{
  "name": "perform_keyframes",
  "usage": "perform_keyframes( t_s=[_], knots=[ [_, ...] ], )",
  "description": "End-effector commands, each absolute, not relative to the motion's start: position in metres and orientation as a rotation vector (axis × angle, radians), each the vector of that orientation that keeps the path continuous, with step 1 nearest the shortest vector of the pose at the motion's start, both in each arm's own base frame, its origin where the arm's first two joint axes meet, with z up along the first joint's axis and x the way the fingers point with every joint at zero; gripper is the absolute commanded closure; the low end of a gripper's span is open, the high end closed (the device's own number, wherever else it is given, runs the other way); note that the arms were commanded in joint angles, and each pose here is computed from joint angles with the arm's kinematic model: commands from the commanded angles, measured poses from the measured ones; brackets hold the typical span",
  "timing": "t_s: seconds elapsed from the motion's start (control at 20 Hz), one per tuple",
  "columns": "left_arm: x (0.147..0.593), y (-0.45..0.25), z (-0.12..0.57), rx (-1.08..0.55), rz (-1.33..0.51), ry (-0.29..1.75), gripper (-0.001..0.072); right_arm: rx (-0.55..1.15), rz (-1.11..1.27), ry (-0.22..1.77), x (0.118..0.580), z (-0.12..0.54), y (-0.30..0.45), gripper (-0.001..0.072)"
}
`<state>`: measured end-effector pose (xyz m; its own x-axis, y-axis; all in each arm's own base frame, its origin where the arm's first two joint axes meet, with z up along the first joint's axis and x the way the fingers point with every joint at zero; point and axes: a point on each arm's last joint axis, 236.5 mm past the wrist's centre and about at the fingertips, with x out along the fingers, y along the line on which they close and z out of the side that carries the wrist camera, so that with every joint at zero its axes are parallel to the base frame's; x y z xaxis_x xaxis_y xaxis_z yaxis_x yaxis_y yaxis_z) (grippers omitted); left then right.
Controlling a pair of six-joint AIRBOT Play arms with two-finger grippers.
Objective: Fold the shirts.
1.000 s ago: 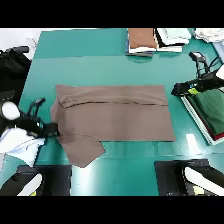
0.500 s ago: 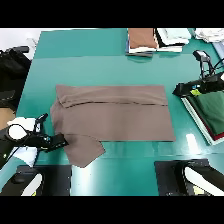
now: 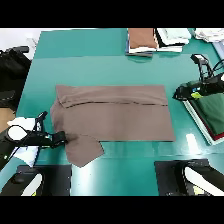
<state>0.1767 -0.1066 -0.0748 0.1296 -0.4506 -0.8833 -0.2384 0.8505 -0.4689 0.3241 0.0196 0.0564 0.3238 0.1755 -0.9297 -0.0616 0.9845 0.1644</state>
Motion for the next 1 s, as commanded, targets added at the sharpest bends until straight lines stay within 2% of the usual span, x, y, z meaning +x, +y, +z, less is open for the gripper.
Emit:
perform_keyframes(
  t_s=[0.0, 0.1, 0.2, 0.25, 0.3, 0.45, 0.6, 0.7, 0.75, 0.8, 0.85, 0.9, 0.95],
  knots=[
    [0.174, -0.109, -0.065, -0.537, -0.227, 1.471, 0.0685, 0.110, 0.158, 1.351, 0.293, 0.038, 0.013, 0.0332],
    [0.180, -0.110, -0.051, -0.506, -0.258, 1.452, 0.0685, 0.176, 0.105, 1.430, 0.261, 0.011, -0.002, 0.0329],
    [0.189, -0.110, -0.040, -0.485, -0.282, 1.421, 0.0685, 0.282, 0.027, 1.510, 0.223, -0.020, -0.018, 0.0283],
    [0.193, -0.110, -0.036, -0.482, -0.284, 1.405, 0.0685, 0.344, -0.011, 1.554, 0.204, -0.035, -0.024, 0.0150],
    [0.197, -0.110, -0.034, -0.479, -0.286, 1.388, 0.0685, 0.420, -0.042, 1.602, 0.185, -0.050, -0.026, 0.0110],
    [0.199, -0.110, -0.033, -0.477, -0.285, 1.382, 0.0685, 0.624, -0.018, 1.678, 0.157, -0.079, -0.008, 0.0115],
    [0.199, -0.110, -0.033, -0.477, -0.285, 1.381, 0.0684, 0.767, 0.038, 1.704, 0.161, -0.091, 0.015, 0.0117],
    [0.199, -0.110, -0.033, -0.476, -0.285, 1.379, 0.0685, 0.799, 0.085, 1.706, 0.170, -0.095, 0.029, 0.0192],
    [0.199, -0.110, -0.033, -0.475, -0.286, 1.380, 0.0684, 0.785, 0.102, 1.714, 0.172, -0.097, 0.034, 0.0206],
    [0.199, -0.110, -0.033, -0.467, -0.293, 1.379, 0.0684, 0.750, 0.119, 1.725, 0.171, -0.099, 0.038, 0.0264],
    [0.197, -0.109, -0.033, -0.451, -0.304, 1.382, 0.0685, 0.706, 0.150, 1.731, 0.171, -0.099, 0.044, 0.0481],
    [0.195, -0.107, -0.033, -0.435, -0.304, 1.396, 0.0685, 0.659, 0.175, 1.726, 0.171, -0.098, 0.048, 0.0589],
    [0.191, -0.104, -0.031, -0.411, -0.304, 1.415, 0.0686, 0.620, 0.189, 1.709, 0.173, -0.095, 0.050, 0.0663]
  ],
)
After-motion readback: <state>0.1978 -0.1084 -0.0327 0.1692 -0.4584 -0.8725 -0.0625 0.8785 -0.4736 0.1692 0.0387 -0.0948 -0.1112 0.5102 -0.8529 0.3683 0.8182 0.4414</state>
